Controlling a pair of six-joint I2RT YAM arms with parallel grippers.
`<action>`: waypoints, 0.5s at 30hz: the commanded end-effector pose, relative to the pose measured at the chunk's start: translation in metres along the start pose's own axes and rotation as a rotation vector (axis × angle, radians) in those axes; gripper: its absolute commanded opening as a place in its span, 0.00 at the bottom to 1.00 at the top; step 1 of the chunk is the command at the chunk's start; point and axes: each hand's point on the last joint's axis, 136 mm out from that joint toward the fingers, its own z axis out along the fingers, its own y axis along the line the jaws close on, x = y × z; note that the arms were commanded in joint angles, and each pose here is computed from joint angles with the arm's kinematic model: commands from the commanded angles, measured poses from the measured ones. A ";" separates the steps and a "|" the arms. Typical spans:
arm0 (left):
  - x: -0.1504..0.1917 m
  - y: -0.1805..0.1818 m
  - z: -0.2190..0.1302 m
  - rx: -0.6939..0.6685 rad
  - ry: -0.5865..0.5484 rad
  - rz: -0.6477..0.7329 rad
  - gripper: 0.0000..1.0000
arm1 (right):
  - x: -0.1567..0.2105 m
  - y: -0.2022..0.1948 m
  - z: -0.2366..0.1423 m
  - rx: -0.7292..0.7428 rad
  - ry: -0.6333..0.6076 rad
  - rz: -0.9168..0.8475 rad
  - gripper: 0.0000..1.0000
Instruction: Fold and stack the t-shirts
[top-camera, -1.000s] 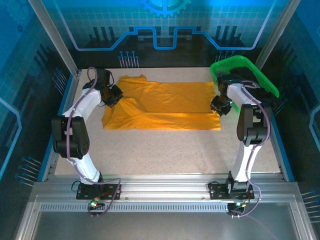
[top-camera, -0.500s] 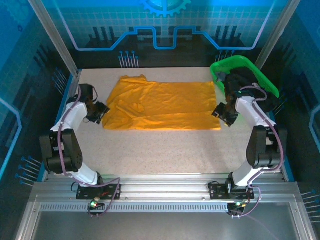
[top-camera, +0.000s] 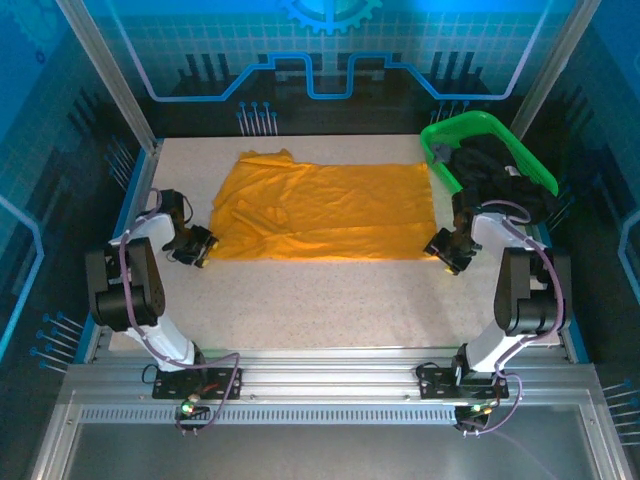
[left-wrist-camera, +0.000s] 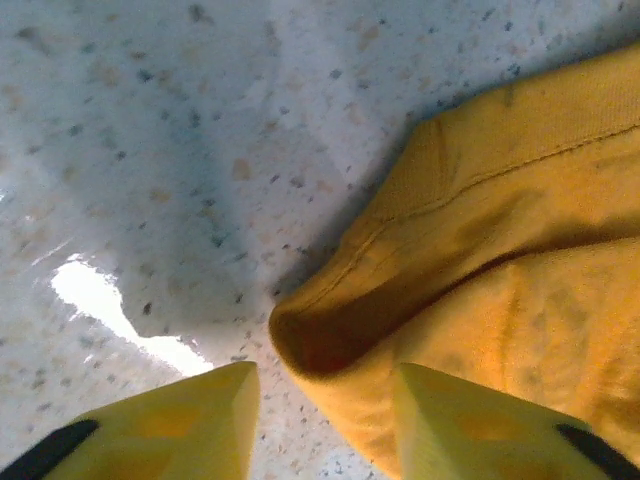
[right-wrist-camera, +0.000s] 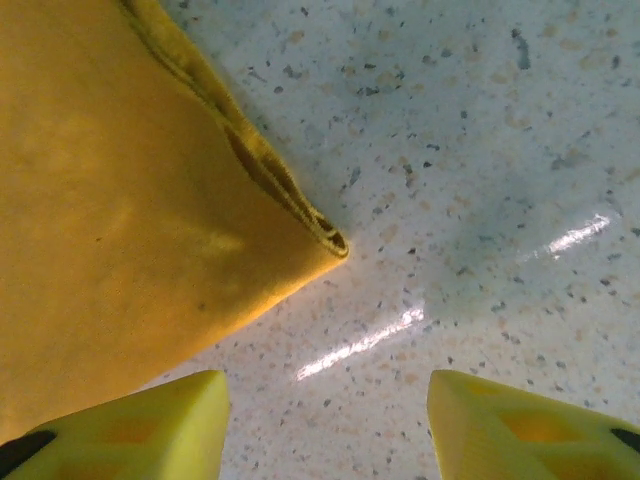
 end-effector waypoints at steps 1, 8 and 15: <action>-0.005 -0.010 0.008 0.038 0.011 -0.011 0.30 | -0.010 0.002 0.007 -0.007 0.002 0.013 0.53; -0.008 -0.007 0.009 0.014 0.002 -0.019 0.00 | -0.025 0.011 0.014 -0.001 -0.012 0.015 0.43; -0.007 0.004 -0.007 -0.027 -0.043 -0.008 0.00 | -0.031 0.016 0.019 0.029 -0.017 -0.013 0.31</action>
